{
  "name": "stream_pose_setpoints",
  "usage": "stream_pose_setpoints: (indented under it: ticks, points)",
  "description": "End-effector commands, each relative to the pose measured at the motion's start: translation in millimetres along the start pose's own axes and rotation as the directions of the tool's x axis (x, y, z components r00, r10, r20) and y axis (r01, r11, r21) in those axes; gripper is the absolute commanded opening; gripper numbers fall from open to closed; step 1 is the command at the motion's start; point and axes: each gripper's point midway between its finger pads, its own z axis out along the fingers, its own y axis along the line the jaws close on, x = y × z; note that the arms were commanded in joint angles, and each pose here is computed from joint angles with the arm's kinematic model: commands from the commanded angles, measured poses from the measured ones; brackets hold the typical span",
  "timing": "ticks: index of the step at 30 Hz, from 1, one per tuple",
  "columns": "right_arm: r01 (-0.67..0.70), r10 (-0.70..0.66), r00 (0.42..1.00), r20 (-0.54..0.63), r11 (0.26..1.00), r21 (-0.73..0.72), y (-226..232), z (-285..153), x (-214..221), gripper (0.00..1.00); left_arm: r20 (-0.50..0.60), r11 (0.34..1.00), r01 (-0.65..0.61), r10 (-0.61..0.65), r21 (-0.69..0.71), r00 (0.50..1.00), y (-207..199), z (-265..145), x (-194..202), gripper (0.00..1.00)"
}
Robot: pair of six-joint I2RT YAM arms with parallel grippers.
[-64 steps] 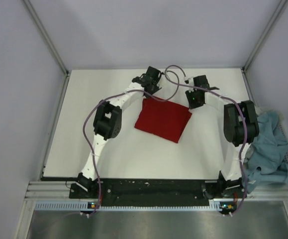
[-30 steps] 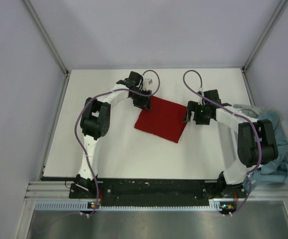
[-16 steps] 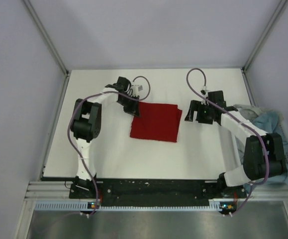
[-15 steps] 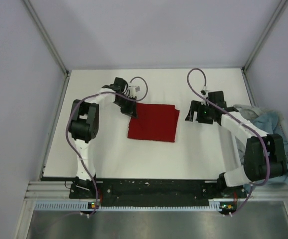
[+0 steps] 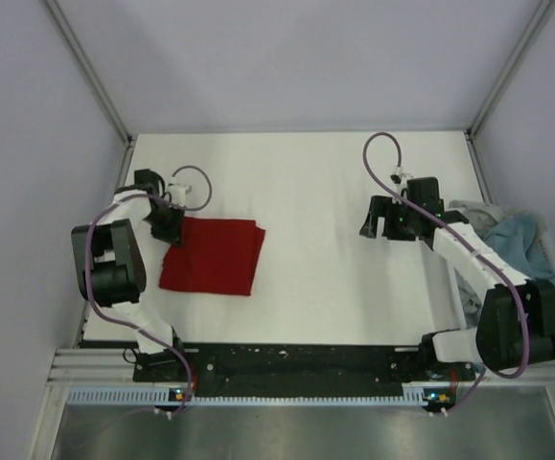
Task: Fold and stack the t-shirts
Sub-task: Put the neatly folded tshirt into the corner of the board with the left arm
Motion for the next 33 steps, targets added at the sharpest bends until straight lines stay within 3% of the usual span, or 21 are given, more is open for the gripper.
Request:
stream_pose_setpoints:
  ticks: [1, 5, 9, 14, 21, 25, 31, 33]
  points:
    - [0.064, -0.063, 0.996, 0.07, 0.998, -0.015, 8, -17, -17, 0.82, 0.033, 0.978, 0.054, -0.048, -0.203, 0.998, 81, -29, 7, 0.0]
    - [0.081, -0.081, 0.993, 0.084, 0.997, 0.003, 6, -21, -20, 0.82, 0.023, 0.949, 0.073, -0.069, -0.308, 0.997, 126, -38, 5, 0.0]
    - [0.097, -0.098, 0.991, 0.094, 0.995, 0.02, 3, -25, -21, 0.83, -0.037, 0.943, 0.021, -0.035, -0.333, 0.999, 142, -36, 6, 0.0]
    - [0.119, -0.123, 0.988, 0.096, 0.992, 0.038, 0, -28, -21, 0.83, -0.067, 0.943, 0.049, -0.075, -0.328, 0.995, 148, -36, 8, 0.0]
    - [0.142, -0.148, 0.983, 0.11, 0.988, 0.062, -3, -37, -20, 0.83, -0.079, 0.859, 0.084, -0.143, -0.506, 0.986, 166, -71, 35, 0.0]
    - [0.154, -0.16, 0.979, 0.122, 0.986, 0.059, -1, -42, -24, 0.83, -0.098, 0.725, 0.068, -0.184, -0.685, 0.978, 195, -95, 56, 0.0]
    - [0.164, -0.17, 0.976, 0.134, 0.985, 0.053, 3, -45, -29, 0.83, -0.083, 0.71, 0.095, -0.212, -0.698, 0.974, 214, -101, 64, 0.0]
    - [0.169, -0.174, 0.975, 0.136, 0.984, 0.049, 4, -47, -30, 0.83, -0.087, 0.71, 0.084, -0.201, -0.699, 0.976, 217, -99, 61, 0.11]
